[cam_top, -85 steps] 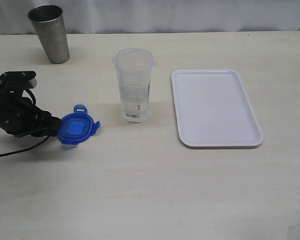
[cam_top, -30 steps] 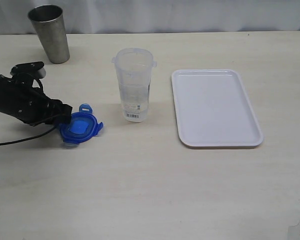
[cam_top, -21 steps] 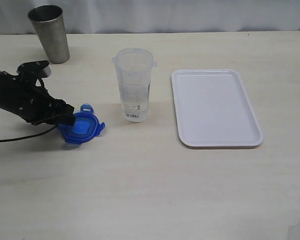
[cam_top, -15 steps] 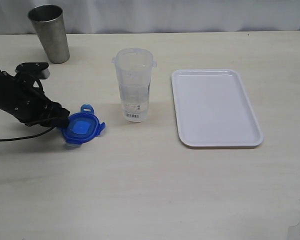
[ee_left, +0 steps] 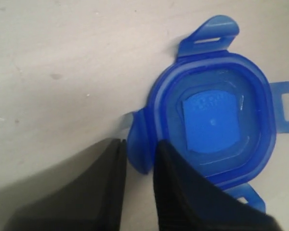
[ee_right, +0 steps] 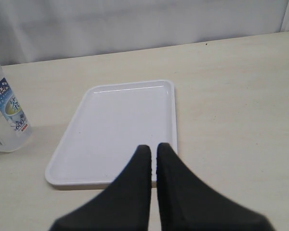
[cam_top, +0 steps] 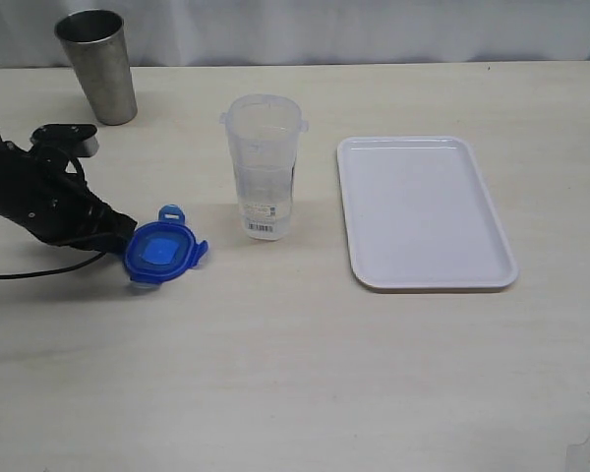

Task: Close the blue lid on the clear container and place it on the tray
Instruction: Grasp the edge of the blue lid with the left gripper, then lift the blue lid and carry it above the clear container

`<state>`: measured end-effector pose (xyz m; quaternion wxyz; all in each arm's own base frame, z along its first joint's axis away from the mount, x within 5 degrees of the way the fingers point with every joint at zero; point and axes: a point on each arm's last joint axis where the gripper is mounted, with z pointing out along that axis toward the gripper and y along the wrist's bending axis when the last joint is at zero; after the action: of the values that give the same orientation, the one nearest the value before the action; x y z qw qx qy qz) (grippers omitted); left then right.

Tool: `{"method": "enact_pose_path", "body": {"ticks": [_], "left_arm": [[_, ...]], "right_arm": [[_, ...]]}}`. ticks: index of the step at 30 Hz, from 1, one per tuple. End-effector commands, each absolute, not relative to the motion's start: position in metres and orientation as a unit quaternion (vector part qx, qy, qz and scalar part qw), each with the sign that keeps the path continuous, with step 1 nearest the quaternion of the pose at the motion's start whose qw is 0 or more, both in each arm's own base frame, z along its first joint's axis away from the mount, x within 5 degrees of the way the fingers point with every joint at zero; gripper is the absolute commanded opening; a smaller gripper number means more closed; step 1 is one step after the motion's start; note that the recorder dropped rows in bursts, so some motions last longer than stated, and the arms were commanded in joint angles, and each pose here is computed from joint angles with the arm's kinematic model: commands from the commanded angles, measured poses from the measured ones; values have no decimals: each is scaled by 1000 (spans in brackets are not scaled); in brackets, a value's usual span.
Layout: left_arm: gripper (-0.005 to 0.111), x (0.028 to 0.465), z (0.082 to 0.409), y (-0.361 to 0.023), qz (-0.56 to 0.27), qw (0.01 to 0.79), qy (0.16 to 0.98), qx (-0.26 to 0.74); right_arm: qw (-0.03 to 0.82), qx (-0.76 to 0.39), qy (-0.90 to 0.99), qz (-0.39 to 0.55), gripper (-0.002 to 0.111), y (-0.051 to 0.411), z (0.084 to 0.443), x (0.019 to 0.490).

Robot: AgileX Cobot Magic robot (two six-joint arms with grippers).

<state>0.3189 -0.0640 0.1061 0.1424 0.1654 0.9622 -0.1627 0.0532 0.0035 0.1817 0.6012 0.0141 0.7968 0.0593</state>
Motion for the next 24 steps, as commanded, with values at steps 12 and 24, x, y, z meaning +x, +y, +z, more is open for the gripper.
{"method": "enact_pose_path", "body": {"ticks": [12, 24], "left_arm": [[0, 319, 147, -64, -156, 202, 949, 186], [0, 306, 243, -54, -79, 379, 896, 216]], "right_arm": [[603, 16, 796, 57, 4, 3, 181, 53], [603, 16, 796, 57, 4, 3, 181, 53]]}}
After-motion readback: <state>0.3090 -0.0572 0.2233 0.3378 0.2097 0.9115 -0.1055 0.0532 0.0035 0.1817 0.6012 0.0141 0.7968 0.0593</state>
